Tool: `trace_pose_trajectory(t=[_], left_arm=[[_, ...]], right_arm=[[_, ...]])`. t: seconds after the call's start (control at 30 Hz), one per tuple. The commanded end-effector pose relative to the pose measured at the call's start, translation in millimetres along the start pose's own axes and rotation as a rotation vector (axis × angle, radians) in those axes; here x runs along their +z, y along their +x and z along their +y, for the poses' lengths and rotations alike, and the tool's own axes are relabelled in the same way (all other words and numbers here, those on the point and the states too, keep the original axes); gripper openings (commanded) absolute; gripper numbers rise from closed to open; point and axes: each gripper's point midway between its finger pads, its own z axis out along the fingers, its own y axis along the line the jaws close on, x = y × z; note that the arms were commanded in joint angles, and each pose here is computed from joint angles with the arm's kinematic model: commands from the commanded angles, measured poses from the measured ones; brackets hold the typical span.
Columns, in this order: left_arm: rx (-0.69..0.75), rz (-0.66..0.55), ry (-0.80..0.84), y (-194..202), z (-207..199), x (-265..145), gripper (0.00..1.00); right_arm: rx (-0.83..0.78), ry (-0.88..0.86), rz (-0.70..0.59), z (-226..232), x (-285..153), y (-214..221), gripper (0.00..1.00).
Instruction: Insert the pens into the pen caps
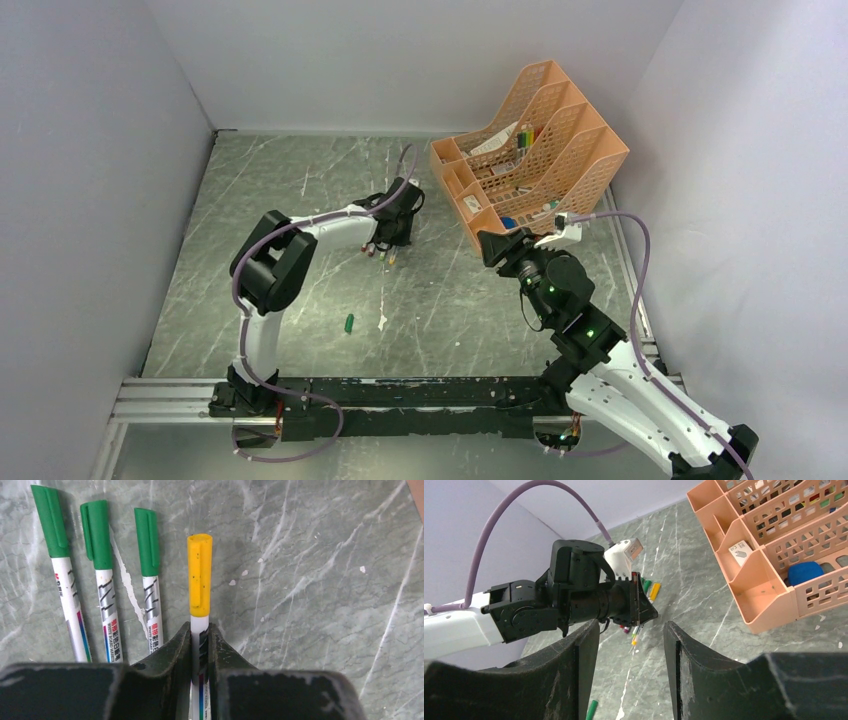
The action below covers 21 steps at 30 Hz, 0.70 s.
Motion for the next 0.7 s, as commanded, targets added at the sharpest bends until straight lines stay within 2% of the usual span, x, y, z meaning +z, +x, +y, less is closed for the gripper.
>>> trace_pose_trajectory(t=[0.0, 0.2, 0.4, 0.67], left_arm=[[0.013, -0.009, -0.048, -10.9, 8.3, 1.3, 0.25], [0.024, 0.011, -0.051, -4.9, 9.6, 3.1, 0.30], [0.020, 0.006, -0.052, -6.3, 11.0, 0.4, 0.31], [0.013, -0.114, 0.046, -55.0, -5.8, -49.0, 0.36]], right_arm=[[-0.011, 0.025, -0.003, -7.6, -1.8, 1.5, 0.50], [-0.020, 0.032, 0.001, -8.8, -0.7, 2.2, 0.49], [-0.020, 0.031, 0.006, -8.9, 0.4, 4.6, 0.49], [-0.025, 0.037, 0.044, -11.2, 4.7, 16.7, 0.49]])
